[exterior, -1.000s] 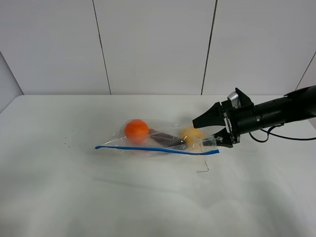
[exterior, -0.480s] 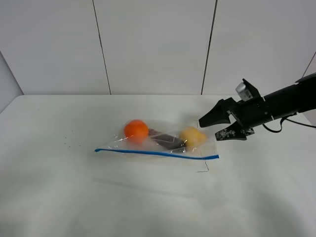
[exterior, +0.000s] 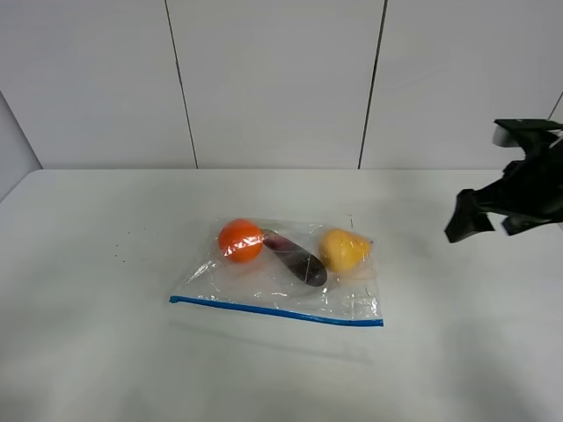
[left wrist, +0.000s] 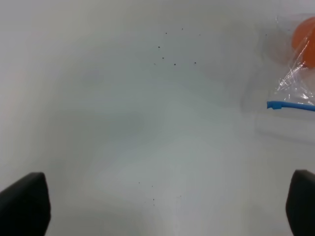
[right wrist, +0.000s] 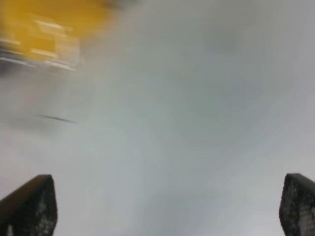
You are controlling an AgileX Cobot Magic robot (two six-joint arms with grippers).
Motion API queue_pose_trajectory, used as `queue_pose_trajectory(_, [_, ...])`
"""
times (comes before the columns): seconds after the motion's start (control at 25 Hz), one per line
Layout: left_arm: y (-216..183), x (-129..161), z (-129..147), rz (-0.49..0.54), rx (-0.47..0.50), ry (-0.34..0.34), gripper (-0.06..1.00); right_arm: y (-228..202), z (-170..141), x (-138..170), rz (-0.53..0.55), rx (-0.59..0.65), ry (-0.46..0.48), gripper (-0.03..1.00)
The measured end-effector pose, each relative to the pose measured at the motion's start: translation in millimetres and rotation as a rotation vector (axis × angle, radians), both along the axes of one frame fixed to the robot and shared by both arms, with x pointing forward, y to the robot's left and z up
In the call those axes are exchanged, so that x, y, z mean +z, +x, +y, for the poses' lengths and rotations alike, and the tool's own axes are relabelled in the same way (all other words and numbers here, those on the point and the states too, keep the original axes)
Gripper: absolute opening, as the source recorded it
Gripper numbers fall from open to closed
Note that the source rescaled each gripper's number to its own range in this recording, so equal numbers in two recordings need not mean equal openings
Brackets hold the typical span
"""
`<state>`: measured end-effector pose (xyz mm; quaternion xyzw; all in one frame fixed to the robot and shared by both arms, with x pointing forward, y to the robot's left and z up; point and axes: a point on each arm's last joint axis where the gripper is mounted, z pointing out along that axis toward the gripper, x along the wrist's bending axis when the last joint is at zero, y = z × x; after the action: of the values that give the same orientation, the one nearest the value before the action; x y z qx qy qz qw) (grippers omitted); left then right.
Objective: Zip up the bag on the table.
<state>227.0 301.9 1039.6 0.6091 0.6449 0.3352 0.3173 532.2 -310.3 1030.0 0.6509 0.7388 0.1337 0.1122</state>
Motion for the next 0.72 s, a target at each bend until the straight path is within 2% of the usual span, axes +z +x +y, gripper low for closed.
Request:
queue_pose_trajectory(0.12, [0, 0, 0, 0.000, 0.000, 0.000, 1.00, -8, -15, 15, -0.043, -0.112, -0.145, 1.00])
queue_pose_trajectory(0.24, [0, 0, 0, 0.000, 0.000, 0.000, 1.00, -15, -20, 28, -0.099, -0.148, -0.190, 1.00])
queue_pose_trajectory(0.52, [0, 0, 0, 0.000, 0.000, 0.000, 1.00, -47, -11, 51, -0.205, -0.112, -0.135, 1.00])
queue_pose_trajectory(0.72, [0, 0, 0, 0.000, 0.000, 0.000, 1.00, -100, -3, 57, -0.291, -0.075, -0.091, 1.00])
